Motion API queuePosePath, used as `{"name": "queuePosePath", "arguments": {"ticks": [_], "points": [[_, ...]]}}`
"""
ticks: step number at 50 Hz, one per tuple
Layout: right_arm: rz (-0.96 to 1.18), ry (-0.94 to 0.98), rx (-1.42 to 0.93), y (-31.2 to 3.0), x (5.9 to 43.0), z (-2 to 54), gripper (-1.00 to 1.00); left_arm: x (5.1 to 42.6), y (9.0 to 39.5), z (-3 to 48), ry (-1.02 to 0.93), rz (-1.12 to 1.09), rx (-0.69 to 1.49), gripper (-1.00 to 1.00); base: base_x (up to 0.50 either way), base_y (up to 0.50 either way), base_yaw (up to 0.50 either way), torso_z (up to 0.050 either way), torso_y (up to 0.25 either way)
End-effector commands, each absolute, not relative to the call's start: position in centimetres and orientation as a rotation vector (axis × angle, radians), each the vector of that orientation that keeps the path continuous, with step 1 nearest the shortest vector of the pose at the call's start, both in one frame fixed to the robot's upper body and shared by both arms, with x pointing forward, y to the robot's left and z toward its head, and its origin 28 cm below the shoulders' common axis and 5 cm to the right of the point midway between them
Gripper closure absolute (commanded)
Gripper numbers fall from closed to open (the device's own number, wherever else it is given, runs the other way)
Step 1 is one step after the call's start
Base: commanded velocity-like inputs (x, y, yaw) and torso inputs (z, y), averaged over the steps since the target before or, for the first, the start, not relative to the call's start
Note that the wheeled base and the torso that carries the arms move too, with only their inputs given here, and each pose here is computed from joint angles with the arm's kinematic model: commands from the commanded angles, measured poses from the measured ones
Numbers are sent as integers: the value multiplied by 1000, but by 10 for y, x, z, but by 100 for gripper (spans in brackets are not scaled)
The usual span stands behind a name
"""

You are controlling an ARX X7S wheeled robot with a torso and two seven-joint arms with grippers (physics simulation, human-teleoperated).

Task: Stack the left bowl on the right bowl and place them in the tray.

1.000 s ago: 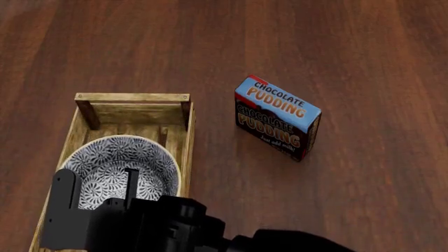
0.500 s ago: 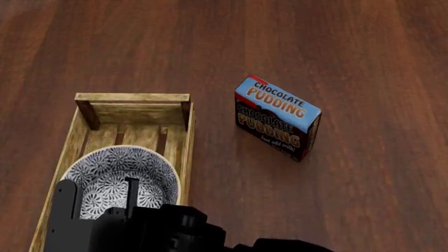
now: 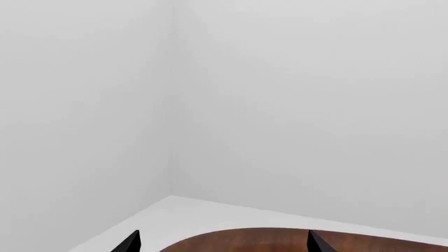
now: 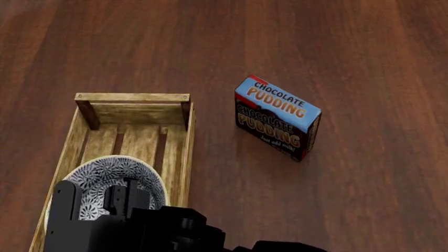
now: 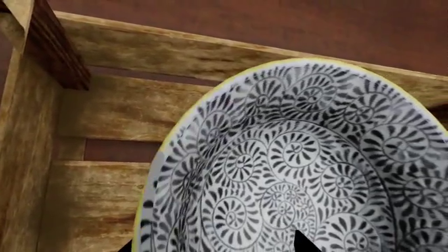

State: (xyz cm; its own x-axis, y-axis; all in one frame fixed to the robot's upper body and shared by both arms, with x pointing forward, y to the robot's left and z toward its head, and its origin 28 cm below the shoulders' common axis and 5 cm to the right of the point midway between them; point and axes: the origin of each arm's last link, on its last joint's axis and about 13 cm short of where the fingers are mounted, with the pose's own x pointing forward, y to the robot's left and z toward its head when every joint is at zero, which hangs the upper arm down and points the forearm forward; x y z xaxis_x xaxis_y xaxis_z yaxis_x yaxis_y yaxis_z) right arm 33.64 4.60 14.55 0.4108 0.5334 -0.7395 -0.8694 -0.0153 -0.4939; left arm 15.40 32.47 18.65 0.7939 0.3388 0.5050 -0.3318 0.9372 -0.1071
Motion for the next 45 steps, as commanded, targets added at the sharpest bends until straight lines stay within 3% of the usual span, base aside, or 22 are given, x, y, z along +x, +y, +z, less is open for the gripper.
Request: {"name": "queuePosePath", "arguments": {"ticks": [1,45], "points": [[1147,367,-1108,47,337,147,-100,154,325,186,-545,360,-15,-100,0,0,0,0,0],[1219,304,-1138,62,317,171,-100,152,324,187,-547,357,-20,-100,0,0,0,0,0]]}}
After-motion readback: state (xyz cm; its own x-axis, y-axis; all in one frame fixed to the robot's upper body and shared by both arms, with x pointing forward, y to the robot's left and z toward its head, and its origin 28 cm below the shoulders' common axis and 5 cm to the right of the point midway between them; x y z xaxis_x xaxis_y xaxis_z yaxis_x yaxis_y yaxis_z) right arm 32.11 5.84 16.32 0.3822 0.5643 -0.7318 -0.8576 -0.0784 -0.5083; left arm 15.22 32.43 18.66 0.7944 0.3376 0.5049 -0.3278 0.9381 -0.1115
